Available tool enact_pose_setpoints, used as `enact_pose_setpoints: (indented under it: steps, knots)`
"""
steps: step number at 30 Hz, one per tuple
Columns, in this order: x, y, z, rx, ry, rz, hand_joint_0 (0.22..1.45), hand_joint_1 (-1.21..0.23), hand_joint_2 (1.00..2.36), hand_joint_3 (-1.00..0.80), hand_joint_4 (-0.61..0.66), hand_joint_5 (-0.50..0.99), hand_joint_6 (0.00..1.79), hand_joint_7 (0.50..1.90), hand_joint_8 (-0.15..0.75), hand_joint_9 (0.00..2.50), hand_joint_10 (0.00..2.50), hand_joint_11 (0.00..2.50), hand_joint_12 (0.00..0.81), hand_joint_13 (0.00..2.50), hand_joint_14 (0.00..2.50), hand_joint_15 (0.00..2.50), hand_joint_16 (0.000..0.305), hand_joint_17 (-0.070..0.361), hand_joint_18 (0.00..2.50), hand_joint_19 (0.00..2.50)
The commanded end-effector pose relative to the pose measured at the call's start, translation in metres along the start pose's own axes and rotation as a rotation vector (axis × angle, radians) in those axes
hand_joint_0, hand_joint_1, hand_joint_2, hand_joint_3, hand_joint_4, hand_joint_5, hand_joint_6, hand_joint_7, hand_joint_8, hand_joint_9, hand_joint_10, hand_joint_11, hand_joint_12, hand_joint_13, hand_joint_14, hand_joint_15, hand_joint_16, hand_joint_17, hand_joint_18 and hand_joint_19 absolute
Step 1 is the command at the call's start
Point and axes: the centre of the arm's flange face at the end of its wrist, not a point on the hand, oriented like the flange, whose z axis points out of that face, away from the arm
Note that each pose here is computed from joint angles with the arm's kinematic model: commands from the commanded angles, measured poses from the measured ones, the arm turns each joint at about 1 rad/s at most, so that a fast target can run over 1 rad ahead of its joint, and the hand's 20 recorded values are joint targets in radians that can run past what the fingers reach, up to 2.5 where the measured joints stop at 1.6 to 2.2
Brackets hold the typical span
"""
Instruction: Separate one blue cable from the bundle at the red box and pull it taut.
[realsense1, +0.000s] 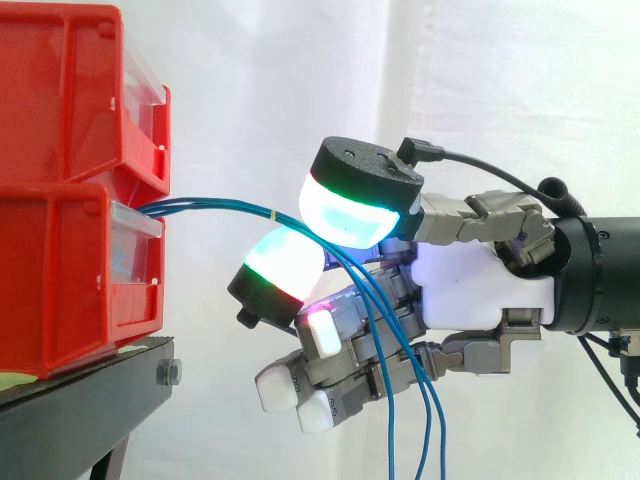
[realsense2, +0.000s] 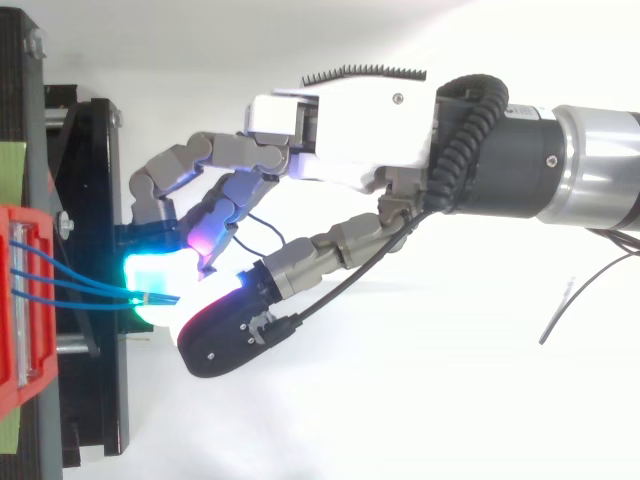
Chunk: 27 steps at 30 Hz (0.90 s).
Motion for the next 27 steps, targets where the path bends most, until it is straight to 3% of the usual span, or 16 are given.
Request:
enact_pose_setpoints:
  steps: [1,11,16,27]
  knots:
    - [0.0,0.001,0.0,-0.001,0.001,0.0,0.6,-0.81,1.02,-0.2,0.05,-0.13,0.83,1.19,0.32,0.94,0.02,0.74,0.348,0.75,0.02,0.42,0.037,0.084,0.58,0.54]
    - [-0.003,0.01,0.003,0.001,0.004,0.004,0.63,-0.87,1.02,-0.17,-0.01,-0.15,0.86,1.22,0.31,0.93,0.02,0.77,0.348,0.76,0.02,0.43,0.037,0.084,0.6,0.55]
    - [-0.007,0.024,0.004,0.05,0.012,0.01,0.65,-0.9,1.02,-0.21,-0.02,-0.15,0.87,1.27,0.307,0.94,0.02,0.76,0.347,0.77,0.02,0.43,0.037,0.084,0.61,0.55]
    - [-0.007,0.024,0.003,0.054,0.012,0.009,0.75,-0.94,1.01,-0.38,-0.07,-0.17,0.9,1.21,0.307,0.94,0.02,0.77,0.343,0.8,0.02,0.43,0.036,0.082,0.66,0.52]
